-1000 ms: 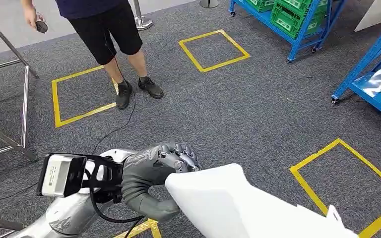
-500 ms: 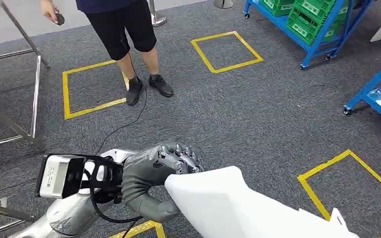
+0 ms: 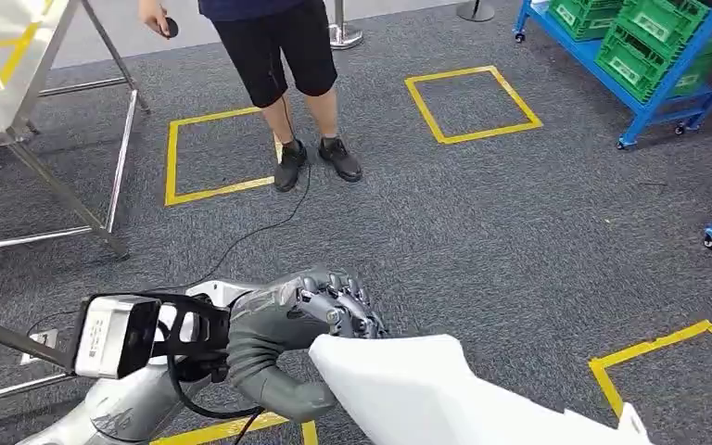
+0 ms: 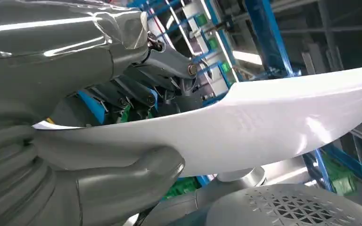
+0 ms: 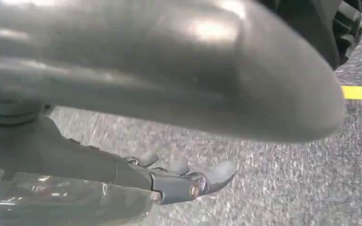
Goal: Take the parts from the cabinet and place them on the table.
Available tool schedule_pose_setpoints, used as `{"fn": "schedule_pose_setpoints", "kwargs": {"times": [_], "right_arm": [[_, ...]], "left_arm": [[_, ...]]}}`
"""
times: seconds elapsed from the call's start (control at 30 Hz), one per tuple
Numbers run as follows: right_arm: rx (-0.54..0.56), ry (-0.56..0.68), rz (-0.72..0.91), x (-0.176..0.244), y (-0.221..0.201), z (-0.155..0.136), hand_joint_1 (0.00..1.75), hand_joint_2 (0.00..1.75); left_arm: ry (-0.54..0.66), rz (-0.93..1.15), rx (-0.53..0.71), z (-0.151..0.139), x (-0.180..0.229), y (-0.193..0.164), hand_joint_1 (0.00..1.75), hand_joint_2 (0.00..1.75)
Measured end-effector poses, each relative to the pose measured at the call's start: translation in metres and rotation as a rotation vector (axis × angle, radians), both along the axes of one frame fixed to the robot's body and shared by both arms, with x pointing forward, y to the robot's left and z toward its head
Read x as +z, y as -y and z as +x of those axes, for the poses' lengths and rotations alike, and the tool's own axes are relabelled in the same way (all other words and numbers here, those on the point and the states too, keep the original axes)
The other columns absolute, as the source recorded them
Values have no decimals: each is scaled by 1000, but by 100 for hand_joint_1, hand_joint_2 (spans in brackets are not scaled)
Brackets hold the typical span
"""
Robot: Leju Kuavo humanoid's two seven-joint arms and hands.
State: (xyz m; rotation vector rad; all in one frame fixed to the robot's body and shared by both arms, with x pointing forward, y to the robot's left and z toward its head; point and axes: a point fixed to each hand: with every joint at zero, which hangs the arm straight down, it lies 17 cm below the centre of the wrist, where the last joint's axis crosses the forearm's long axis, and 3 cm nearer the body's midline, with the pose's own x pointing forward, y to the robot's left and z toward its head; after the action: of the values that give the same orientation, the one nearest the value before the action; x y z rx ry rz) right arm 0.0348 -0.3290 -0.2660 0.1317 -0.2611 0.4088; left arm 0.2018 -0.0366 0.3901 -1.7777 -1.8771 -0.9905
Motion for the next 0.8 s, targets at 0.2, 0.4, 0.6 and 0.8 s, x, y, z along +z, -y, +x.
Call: {"fn": "schedule_pose_setpoints", "kwargs": {"times": [0.2,0.4,0.6,0.8], "right_arm": [[40,2,7,0,-6,0,0,0],[55,0,3,0,-5,-2,0,0],[62,3,1,-1,-5,-1,0,0],[44,19,-4,0,-5,10,0,0]], "left_arm": [[8,-9,1,0,3,-1,154,175],[10,-8,2,0,2,0,154,175],[12,0,6,1,-1,1,154,175],[13,-3,9,2,-2,-1,154,175]]}}
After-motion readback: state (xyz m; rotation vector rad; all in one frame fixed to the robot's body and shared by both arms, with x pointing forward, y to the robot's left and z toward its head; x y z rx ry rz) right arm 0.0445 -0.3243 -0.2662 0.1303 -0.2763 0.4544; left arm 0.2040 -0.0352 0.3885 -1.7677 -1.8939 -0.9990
